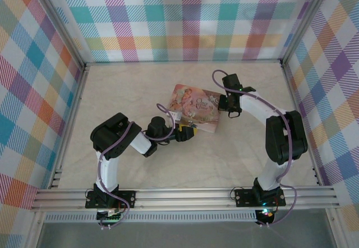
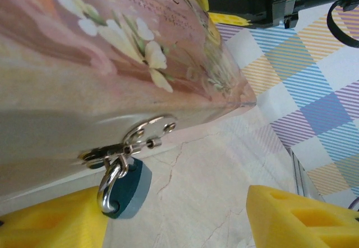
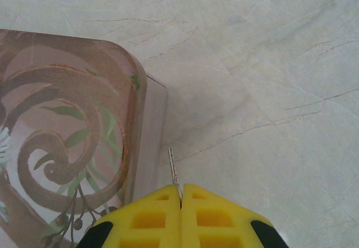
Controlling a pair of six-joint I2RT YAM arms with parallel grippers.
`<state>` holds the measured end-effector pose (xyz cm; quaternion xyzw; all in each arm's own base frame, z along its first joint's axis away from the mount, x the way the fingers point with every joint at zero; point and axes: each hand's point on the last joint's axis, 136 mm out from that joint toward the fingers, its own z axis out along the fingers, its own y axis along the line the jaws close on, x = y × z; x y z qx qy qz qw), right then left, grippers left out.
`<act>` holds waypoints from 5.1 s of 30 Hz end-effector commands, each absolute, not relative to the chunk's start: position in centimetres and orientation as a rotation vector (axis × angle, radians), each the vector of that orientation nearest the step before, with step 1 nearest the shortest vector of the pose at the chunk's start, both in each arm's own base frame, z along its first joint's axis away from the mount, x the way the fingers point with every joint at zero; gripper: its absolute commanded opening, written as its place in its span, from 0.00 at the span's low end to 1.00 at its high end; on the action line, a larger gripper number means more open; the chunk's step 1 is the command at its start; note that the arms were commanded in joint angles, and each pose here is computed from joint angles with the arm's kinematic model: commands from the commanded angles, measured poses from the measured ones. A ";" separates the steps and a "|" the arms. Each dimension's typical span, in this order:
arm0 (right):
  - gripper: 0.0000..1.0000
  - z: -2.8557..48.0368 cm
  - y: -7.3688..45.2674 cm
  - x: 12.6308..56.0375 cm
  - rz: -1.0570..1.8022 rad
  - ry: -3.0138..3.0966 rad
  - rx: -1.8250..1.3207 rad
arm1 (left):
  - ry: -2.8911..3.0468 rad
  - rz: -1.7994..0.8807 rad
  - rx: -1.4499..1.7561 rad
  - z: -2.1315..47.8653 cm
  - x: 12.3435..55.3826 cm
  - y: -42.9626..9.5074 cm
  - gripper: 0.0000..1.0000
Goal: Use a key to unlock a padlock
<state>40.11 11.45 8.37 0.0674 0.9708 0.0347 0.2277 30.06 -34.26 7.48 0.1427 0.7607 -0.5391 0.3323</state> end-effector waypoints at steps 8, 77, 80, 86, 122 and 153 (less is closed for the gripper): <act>0.00 7.4 14.3 40.0 0.150 2.709 0.126 | 1.884 -1.477 0.419 10.0 30.3 -35.7 0.67; 0.00 7.0 15.6 40.1 0.166 2.697 0.084 | 2.152 -1.385 0.181 4.6 32.3 -31.2 0.45; 0.00 6.9 15.7 40.2 0.171 2.700 0.085 | 2.160 -1.377 0.164 4.5 32.3 -30.6 0.43; 0.00 6.8 15.8 40.1 0.175 2.703 0.084 | 2.167 -1.377 0.159 4.5 32.7 -30.4 0.40; 0.00 10.5 11.3 39.6 0.184 2.614 0.160 | 2.374 -1.332 0.137 3.8 32.0 -30.3 0.09; 0.00 17.7 18.7 23.4 1.289 2.095 -0.104 | 2.462 -1.509 0.093 7.6 31.3 -38.3 0.11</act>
